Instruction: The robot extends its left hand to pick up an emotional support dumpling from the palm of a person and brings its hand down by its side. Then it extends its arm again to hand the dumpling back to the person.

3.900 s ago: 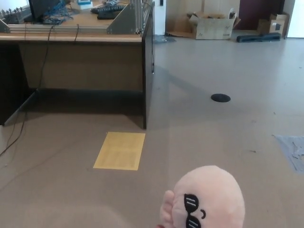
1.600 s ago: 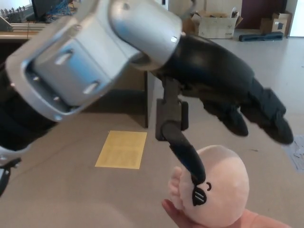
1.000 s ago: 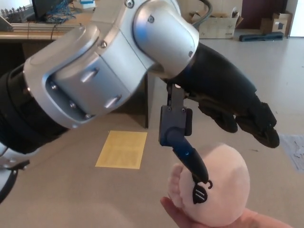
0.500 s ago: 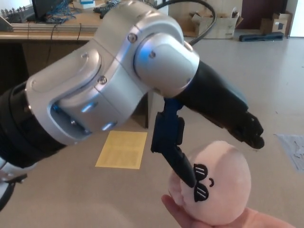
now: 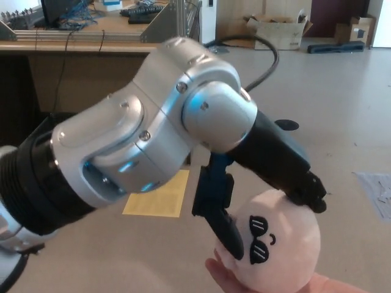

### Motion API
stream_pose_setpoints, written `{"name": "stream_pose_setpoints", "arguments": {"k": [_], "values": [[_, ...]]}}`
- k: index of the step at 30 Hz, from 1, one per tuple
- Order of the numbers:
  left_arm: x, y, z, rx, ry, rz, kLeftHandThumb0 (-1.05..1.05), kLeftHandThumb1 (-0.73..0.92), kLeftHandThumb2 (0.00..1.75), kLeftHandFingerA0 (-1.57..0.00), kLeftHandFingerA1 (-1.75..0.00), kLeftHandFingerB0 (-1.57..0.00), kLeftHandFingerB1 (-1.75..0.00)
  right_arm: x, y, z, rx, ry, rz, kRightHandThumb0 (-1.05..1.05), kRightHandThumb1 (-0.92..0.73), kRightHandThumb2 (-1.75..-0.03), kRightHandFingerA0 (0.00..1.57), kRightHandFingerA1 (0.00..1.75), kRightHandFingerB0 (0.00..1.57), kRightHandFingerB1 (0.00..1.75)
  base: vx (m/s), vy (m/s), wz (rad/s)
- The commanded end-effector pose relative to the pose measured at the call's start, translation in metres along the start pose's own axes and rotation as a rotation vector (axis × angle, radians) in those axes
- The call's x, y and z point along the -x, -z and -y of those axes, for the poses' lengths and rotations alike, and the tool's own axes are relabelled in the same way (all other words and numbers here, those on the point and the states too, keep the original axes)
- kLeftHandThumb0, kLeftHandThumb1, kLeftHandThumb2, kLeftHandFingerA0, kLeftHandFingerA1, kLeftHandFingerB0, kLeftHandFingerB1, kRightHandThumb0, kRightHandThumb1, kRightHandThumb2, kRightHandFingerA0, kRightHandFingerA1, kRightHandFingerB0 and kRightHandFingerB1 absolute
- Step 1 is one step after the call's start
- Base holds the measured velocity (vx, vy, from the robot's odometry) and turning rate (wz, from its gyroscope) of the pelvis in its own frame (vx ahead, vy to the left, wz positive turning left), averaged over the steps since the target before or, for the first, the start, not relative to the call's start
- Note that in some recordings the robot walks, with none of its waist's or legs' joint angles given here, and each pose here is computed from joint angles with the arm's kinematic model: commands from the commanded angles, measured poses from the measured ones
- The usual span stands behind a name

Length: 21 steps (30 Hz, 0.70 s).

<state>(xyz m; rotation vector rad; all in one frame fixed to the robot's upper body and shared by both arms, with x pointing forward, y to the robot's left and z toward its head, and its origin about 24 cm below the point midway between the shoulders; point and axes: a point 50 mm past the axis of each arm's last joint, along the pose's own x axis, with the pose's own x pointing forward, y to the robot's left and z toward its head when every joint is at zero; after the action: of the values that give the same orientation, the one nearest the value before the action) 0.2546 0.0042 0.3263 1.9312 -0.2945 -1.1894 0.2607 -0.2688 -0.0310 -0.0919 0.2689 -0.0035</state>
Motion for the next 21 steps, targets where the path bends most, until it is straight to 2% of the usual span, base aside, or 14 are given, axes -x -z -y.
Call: {"name": "stream_pose_setpoints", "arguments": {"k": [1, 5, 6, 10, 11, 16, 17, 18, 19, 20, 21], "values": [[-0.016, -0.003, 0.011, -0.009, 0.051, 0.006, -0.82, 0.44, 0.92, 0.0, -0.15, 0.0, 0.0, -0.003, -0.006, 0.004, -0.038, 0.008, 0.008, -0.55, -0.51, -0.57, 0.68, 0.45, 0.32, 0.32, 0.0, 0.0, 0.0], [-0.02, -0.005, 0.014, -0.002, 0.049, 0.013, -0.82, 0.44, 0.92, 0.0, -0.15, 0.0, 0.0, -0.003, -0.006, 0.005, -0.047, 0.009, 0.004, -0.55, -0.51, -0.57, 0.68, 0.45, 0.32, 0.32, 0.0, 0.0, 0.0], [-0.027, -0.007, 0.018, -0.02, 0.05, 0.019, -0.82, 0.44, 0.91, -0.01, -0.27, 0.0, -0.04, -0.003, -0.006, 0.005, -0.038, -0.002, 0.014, -0.57, -0.47, -0.82, 0.61, 0.6, 0.4, 0.5, 0.0, 0.0, 0.0], [-0.037, -0.012, 0.026, -0.049, 0.049, 0.028, -0.82, 0.44, 0.91, -0.01, -0.27, 0.0, -0.04, -0.003, -0.006, 0.004, -0.024, -0.02, 0.031, -0.57, -0.47, -0.82, 0.61, 0.6, 0.4, 0.5, 0.0, 0.0, 0.0], [-0.044, -0.014, 0.032, -0.052, 0.022, 0.038, -0.86, 0.42, 0.85, -0.31, -0.52, 0.0, -0.02, -0.002, -0.006, 0.004, -0.023, -0.018, 0.03, -0.47, -0.61, -0.59, 0.78, 0.57, 0.44, 0.37, 0.0, 0.0, 0.0], [-0.053, -0.018, 0.042, -0.057, -0.025, 0.054, -0.86, 0.42, 0.85, -0.31, -0.52, 0.0, -0.02, -0.002, -0.005, 0.004, -0.021, -0.016, 0.029, -0.47, -0.61, -0.59, 0.78, 0.57, 0.44, 0.37, 0.0, 0.0, 0.0], [-0.055, -0.018, 0.045, -0.025, -0.057, 0.081, -0.59, 0.35, 0.71, -0.67, -0.87, -0.04, -0.29, -0.003, -0.007, 0.005, 0.009, -0.015, 0.028, -0.55, -0.7, -0.62, 0.82, 0.64, 0.56, 0.42, 0.0, 0.0, 0.0], [-0.056, -0.018, 0.049, 0.017, -0.095, 0.114, -0.59, 0.35, 0.71, -0.67, -0.87, -0.04, -0.29, -0.004, -0.01, 0.006, 0.046, -0.014, 0.027, -0.55, -0.7, -0.62, 0.82, 0.64, 0.56, 0.42, 0.0, 0.0, 0.0], [-0.056, -0.017, 0.05, 0.029, -0.107, 0.117, -0.43, 0.45, 0.55, -0.63, -0.98, -0.1, -0.29, -0.006, -0.012, 0.007, 0.064, -0.015, 0.024, -0.57, -0.73, -0.62, 0.81, 0.63, 0.61, 0.44, 0.0, 0.0, 0.0], [-0.055, -0.017, 0.05, 0.033, -0.112, 0.113, -0.43, 0.45, 0.55, -0.63, -0.98, -0.1, -0.29, -0.007, -0.013, 0.007, 0.077, -0.016, 0.021, -0.57, -0.73, -0.62, 0.81, 0.63, 0.61, 0.44, 0.0, 0.0, 0.0], [-0.055, -0.017, 0.052, 0.038, -0.122, 0.114, -0.28, 0.57, 0.57, -0.61, -1.08, -0.23, -0.3, -0.007, -0.013, 0.006, 0.061, -0.013, 0.028, -0.53, -0.68, -0.61, 0.65, 0.45, 0.41, 0.33, 0.0, 0.0, 0.0]]}}
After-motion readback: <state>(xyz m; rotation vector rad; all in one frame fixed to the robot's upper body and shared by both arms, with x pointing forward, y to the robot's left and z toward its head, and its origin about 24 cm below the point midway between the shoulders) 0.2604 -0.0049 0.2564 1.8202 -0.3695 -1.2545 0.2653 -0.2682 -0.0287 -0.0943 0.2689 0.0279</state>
